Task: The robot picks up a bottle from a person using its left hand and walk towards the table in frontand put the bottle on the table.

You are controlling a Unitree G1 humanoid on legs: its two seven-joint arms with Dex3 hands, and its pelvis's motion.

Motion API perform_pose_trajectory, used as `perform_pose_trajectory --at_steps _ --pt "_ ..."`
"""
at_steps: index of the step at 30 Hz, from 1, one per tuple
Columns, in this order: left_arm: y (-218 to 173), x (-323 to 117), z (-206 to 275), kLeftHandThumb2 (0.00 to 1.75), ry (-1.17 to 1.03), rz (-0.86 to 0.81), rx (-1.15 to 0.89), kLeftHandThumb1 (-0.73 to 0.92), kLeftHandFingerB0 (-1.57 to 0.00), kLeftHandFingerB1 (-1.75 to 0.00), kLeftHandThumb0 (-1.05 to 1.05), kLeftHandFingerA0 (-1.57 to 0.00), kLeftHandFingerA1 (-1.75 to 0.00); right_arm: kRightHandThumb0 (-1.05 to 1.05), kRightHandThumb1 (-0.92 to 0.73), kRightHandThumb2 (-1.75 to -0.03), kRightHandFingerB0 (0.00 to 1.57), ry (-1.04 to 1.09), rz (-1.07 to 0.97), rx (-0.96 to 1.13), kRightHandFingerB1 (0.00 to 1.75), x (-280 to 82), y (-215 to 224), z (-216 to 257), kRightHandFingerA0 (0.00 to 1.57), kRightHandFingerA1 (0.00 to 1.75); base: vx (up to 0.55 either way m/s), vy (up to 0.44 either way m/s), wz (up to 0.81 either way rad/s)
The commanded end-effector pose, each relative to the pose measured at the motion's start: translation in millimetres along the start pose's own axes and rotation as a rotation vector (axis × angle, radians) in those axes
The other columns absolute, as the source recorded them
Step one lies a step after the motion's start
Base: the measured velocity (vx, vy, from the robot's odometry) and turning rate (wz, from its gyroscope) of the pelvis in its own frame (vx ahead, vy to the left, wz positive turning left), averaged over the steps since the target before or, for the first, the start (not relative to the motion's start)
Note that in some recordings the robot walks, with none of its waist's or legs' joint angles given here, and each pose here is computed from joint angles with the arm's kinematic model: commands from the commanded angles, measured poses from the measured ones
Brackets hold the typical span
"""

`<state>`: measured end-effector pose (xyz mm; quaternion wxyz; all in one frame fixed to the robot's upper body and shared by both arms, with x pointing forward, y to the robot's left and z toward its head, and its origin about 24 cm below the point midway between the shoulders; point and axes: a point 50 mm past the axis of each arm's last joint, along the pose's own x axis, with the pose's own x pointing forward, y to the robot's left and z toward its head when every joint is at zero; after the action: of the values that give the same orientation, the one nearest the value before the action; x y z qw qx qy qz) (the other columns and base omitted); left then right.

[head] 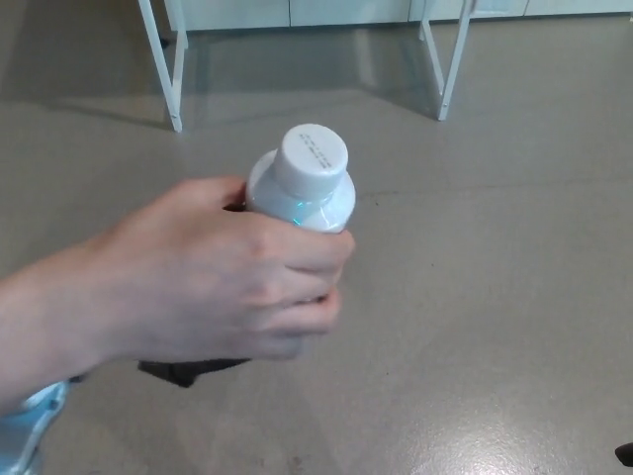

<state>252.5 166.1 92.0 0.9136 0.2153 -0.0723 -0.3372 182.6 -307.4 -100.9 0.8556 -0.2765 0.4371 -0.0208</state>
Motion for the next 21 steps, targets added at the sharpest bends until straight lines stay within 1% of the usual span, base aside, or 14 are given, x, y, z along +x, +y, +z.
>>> perform_pose_trajectory --at_steps 1,2,3,4,6,7,8,11,13,17,18,19,20,21 --pt "-2.9 5.9 -0.3 0.74 0.088 -0.089 -0.041 0.40 0.00 -0.03 -0.65 0.00 -0.02 -0.43 -0.69 -0.61 0.47 0.008 -0.011 -0.007 0.37 -0.9 -8.1 -2.9 0.59 0.43 0.00 0.000 0.00" --pt "-4.4 7.2 3.5 0.76 0.078 -0.100 -0.031 0.37 0.00 -0.10 -0.62 0.00 -0.10 -0.44 -0.69 -0.61 0.47 0.009 -0.013 -0.013 0.37 -0.9 -8.2 -3.0 0.59 0.43 0.00 0.000 0.00" --pt "-5.1 7.5 5.3 0.55 0.076 -0.102 -0.027 0.44 0.00 -0.14 -0.63 0.00 -0.17 -0.44 -0.69 -0.61 0.47 0.009 -0.014 -0.017 0.37 -0.9 -8.3 -3.0 0.60 0.43 0.00 0.000 0.00" --pt "-6.8 8.1 8.2 0.70 0.071 -0.101 -0.026 0.34 0.00 -0.13 -0.62 0.00 -0.14 -0.44 -0.69 -0.61 0.47 0.009 -0.014 -0.021 0.37 -1.0 -8.7 -3.0 0.59 0.43 0.00 0.000 0.00" --pt "-8.9 10.0 12.2 0.69 0.055 -0.099 -0.036 0.33 0.00 -0.15 -0.62 0.00 -0.13 -0.43 -0.70 -0.61 0.47 0.006 -0.014 -0.018 0.37 -0.8 -9.0 -2.1 0.58 0.43 0.00 0.000 0.00" --pt "-10.4 11.2 14.5 0.54 0.047 -0.097 -0.034 0.45 0.00 -0.16 -0.63 0.00 -0.15 -0.43 -0.70 -0.61 0.47 0.005 -0.012 -0.022 0.37 -0.8 -9.0 -1.8 0.58 0.43 0.00 0.000 0.00" --pt "-12.0 12.6 16.5 0.76 0.036 -0.093 -0.037 0.38 0.00 -0.13 -0.63 0.00 -0.08 -0.43 -0.70 -0.61 0.47 0.005 -0.011 -0.024 0.37 -0.7 -8.9 -1.6 0.57 0.42 0.00 0.000 0.00" --pt "-16.0 17.7 22.0 0.76 0.042 -0.059 -0.030 0.37 0.00 -0.18 -0.60 0.00 -0.13 -0.43 -0.69 -0.61 0.48 0.005 -0.007 -0.024 0.37 -0.7 -9.0 -1.8 0.58 0.42 0.00 0.000 0.00" --pt "-14.6 21.5 22.3 0.76 0.055 -0.041 -0.024 0.38 0.00 -0.13 -0.63 0.00 -0.13 -0.42 -0.69 -0.61 0.48 -0.002 -0.009 -0.014 0.38 -0.3 -7.9 0.2 0.58 0.43 0.00 0.000 0.00" --pt "-15.0 25.9 20.2 0.79 0.101 -0.002 -0.006 0.38 0.00 -0.16 -0.62 -0.01 -0.25 -0.42 -0.69 -0.61 0.47 -0.001 -0.006 -0.013 0.38 -0.1 -8.2 0.7 0.58 0.44 0.00 0.000 0.00" --pt "-14.7 30.2 19.8 0.56 0.115 0.020 0.012 0.50 0.00 -0.19 -0.64 -0.07 -0.29 -0.42 -0.69 -0.61 0.48 -0.007 -0.009 -0.012 0.38 0.1 -8.9 2.2 0.59 0.44 0.00 0.000 0.00" --pt "-14.6 31.1 19.8 0.79 0.121 0.026 0.019 0.40 -0.03 -0.16 -0.64 -0.04 -0.40 -0.42 -0.69 -0.61 0.48 -0.008 -0.009 -0.014 0.38 0.3 -9.2 2.8 0.60 0.44 0.00 0.000 0.00" --pt "-14.6 32.0 19.9 0.79 0.127 0.033 0.029 0.40 -0.03 -0.16 -0.64 -0.04 -0.40 -0.42 -0.69 -0.61 0.48 -0.008 -0.008 -0.017 0.38 0.4 -9.4 3.3 0.60 0.44 0.00 0.000 0.00" --pt "-14.8 33.3 20.5 0.72 0.131 0.039 0.026 0.42 -0.03 -0.13 -0.67 -0.10 -0.41 -0.43 -0.69 -0.61 0.48 -0.011 -0.009 -0.018 0.38 0.6 -9.8 4.4 0.60 0.44 0.00 0.000 0.00"
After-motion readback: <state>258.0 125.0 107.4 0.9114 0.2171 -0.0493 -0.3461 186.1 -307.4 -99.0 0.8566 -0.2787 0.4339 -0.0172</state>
